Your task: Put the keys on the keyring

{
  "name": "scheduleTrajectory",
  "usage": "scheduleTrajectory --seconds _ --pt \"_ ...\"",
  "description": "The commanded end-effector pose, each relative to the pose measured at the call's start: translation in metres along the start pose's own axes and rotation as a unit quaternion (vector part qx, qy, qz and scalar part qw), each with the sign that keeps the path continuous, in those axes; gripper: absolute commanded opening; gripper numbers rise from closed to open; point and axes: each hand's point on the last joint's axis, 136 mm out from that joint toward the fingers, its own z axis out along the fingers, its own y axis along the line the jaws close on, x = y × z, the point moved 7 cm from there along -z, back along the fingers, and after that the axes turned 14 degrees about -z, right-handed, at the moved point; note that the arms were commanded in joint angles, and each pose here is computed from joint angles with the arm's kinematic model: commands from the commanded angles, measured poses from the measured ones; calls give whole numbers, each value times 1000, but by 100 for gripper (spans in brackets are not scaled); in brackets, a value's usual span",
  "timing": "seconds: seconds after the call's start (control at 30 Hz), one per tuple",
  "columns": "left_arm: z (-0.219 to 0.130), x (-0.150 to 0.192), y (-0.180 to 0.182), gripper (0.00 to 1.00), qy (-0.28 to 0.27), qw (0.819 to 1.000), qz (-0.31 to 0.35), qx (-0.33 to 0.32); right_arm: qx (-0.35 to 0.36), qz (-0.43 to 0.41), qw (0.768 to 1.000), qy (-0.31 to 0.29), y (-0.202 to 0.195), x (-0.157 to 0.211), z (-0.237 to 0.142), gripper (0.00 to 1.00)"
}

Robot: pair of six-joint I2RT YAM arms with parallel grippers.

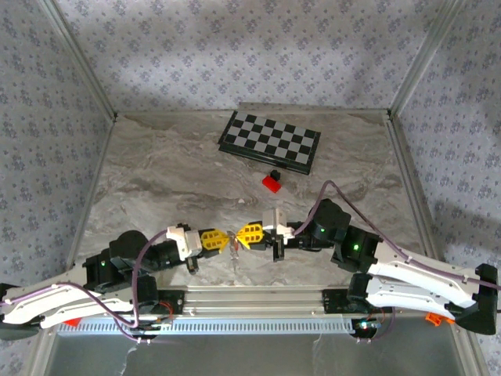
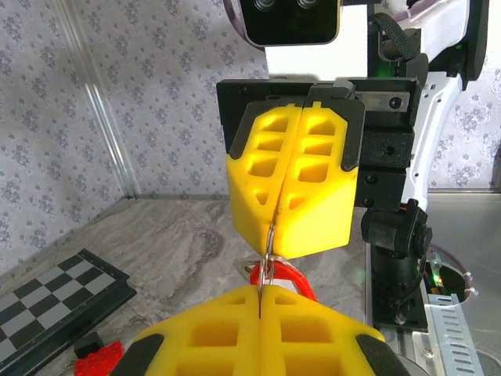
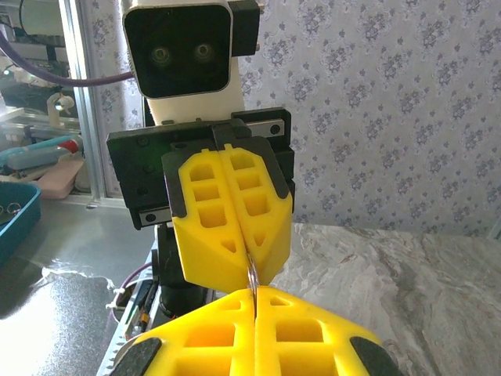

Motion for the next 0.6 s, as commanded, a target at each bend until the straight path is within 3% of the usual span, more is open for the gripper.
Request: scheduleTrajectory --seconds 0.0,0.57 --pt "-4 -21 -5 0 -30 999 -8 12 -17 -11 1000 -9 1 -9 0 0" --pt "-7 -23 -6 0 -38 999 -22 18 -40 -41 998 28 11 -8 2 0"
